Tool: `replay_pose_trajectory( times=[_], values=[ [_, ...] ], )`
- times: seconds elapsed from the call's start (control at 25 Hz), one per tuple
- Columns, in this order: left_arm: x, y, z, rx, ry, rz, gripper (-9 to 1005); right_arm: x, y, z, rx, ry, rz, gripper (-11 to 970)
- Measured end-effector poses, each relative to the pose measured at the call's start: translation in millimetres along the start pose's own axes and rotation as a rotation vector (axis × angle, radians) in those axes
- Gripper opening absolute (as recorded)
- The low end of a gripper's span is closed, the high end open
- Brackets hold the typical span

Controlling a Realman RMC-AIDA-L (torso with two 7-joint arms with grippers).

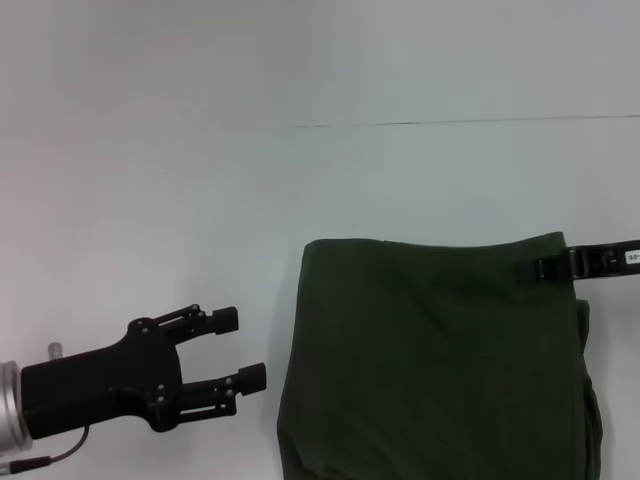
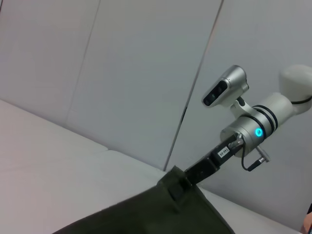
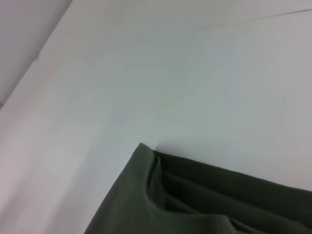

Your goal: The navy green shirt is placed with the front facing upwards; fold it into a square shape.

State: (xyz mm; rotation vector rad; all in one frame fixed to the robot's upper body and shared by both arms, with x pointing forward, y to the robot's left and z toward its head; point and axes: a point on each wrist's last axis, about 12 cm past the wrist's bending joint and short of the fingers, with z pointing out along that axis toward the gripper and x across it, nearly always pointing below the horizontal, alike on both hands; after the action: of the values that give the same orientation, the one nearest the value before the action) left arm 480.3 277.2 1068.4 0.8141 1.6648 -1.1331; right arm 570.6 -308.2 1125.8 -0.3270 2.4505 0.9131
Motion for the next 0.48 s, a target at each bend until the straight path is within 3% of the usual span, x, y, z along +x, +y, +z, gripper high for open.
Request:
replay_pose_trajectory(
  times=[0.2,0.48],
  values=[
    [1.4,-0.6,2.4,0.008,-0.003,-0.011,848,4.9,-9.6,-3.6,0.005,-0.026,0.051,16],
    [1.7,-0.7,2.6,0.009,-0.002,-0.021,848,13.6,-22.2,-8.9,0.017,-0.059,0.126,110]
  ],
)
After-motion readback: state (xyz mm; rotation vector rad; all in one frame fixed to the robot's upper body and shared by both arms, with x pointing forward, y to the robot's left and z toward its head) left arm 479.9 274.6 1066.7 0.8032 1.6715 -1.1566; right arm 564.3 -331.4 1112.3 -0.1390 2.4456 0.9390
